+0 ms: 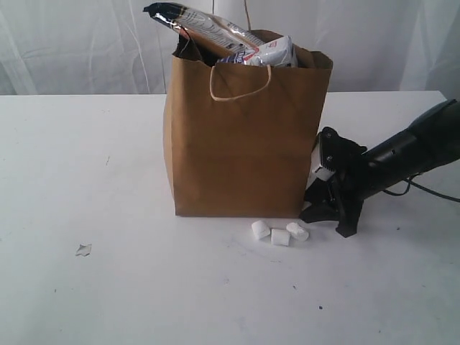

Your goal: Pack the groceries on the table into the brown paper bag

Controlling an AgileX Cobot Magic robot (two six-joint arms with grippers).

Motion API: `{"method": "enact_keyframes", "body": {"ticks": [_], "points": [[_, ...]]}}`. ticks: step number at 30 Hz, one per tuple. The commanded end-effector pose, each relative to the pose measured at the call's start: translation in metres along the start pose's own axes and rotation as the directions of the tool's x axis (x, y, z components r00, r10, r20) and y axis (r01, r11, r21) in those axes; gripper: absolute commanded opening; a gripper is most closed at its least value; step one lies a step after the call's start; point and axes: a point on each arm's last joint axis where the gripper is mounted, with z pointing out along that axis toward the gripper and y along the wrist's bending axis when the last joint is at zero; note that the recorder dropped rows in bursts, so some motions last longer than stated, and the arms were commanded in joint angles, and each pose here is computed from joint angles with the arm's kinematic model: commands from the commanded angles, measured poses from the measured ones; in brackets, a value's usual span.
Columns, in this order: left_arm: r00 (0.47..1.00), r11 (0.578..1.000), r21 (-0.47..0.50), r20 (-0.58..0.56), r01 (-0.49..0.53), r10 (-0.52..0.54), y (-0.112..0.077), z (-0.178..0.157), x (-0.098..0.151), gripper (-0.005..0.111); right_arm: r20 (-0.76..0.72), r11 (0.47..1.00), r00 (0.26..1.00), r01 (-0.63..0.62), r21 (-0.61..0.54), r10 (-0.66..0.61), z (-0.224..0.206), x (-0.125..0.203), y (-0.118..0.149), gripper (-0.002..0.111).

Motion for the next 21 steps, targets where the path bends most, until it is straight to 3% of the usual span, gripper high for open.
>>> {"method": "enact_keyframes", "body": {"ticks": [1,16,21], "points": [[1.000,1.000,-0.001,0.005,0.007,-0.007,0.000,0.000,0.001,0.000,-0.046,0.999,0.998,0.053,-0.011,-0.053,0.003,0.003,0.002,0.031],[1.000,1.000,-0.001,0.005,0.007,-0.007,0.000,0.000,0.001,0.000,-0.054,0.997,0.997,0.065,0.029,-0.063,-0.014,-0.009,0.001,0.007],[1.000,1.000,-0.001,0.005,0.007,-0.007,0.000,0.000,0.001,0.000,-0.106,0.992,0.993,-0.044,0.115,0.057,-0.043,-0.023,0.002,0.007]]}}
